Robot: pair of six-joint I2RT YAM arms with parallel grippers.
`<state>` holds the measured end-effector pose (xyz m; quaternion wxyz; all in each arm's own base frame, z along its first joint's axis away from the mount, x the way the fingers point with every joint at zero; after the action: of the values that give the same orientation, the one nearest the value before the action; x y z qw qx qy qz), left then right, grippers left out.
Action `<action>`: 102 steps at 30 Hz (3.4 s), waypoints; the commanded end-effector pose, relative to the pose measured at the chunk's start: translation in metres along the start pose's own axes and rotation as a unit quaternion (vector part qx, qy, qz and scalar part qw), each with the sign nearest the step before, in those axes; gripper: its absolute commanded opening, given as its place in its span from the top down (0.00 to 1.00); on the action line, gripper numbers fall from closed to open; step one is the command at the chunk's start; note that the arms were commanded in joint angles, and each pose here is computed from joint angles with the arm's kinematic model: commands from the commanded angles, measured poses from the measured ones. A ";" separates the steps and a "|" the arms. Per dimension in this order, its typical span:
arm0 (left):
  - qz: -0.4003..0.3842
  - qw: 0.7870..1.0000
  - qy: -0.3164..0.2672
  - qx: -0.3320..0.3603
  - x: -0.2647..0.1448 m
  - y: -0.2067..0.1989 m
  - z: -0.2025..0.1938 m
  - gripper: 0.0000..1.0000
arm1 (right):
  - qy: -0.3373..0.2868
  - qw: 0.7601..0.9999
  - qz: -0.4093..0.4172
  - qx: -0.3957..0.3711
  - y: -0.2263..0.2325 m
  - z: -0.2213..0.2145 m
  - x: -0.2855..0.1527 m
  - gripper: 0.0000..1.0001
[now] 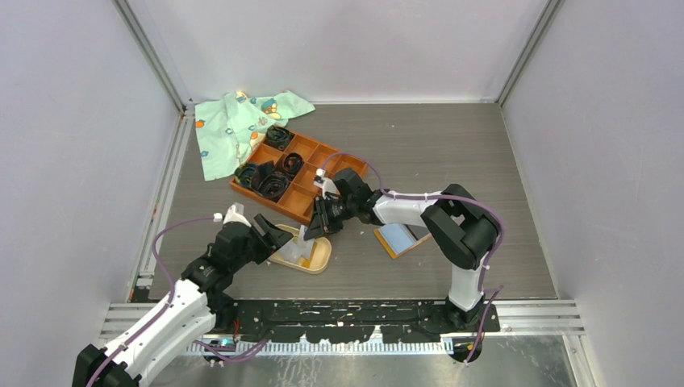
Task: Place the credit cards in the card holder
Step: Pick up the credit card from the storage box, then insert the credit card into the card holder.
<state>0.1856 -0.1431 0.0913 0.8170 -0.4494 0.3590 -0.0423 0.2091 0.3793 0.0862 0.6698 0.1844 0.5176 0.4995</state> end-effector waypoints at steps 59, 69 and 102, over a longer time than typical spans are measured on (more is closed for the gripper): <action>-0.488 0.789 0.130 0.351 -0.036 -0.190 -0.104 1.00 | -0.001 0.896 0.155 -0.417 0.080 -0.015 -0.190 0.95; -0.489 0.820 0.085 0.285 -0.041 -0.199 -0.094 1.00 | -0.058 0.913 0.165 -0.368 0.090 0.006 -0.208 0.54; -0.512 0.836 0.008 0.200 -0.045 -0.218 -0.075 1.00 | -0.092 0.931 0.210 -0.283 0.108 0.029 -0.216 0.99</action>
<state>0.1596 -0.3133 0.2386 0.7511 -0.3791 0.1084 -0.5296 0.1967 0.2509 0.2724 0.6267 0.1480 0.2757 0.7137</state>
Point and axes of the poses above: each gripper's point midway between its finger pads, its own x axis out along the fingers, its own y axis along the line the jaws close on, z = x × y, the point moved 2 cm from there along -x, back along the fingers, and after that the axes turned 6 degrees about -x, right-handed, at the moved point
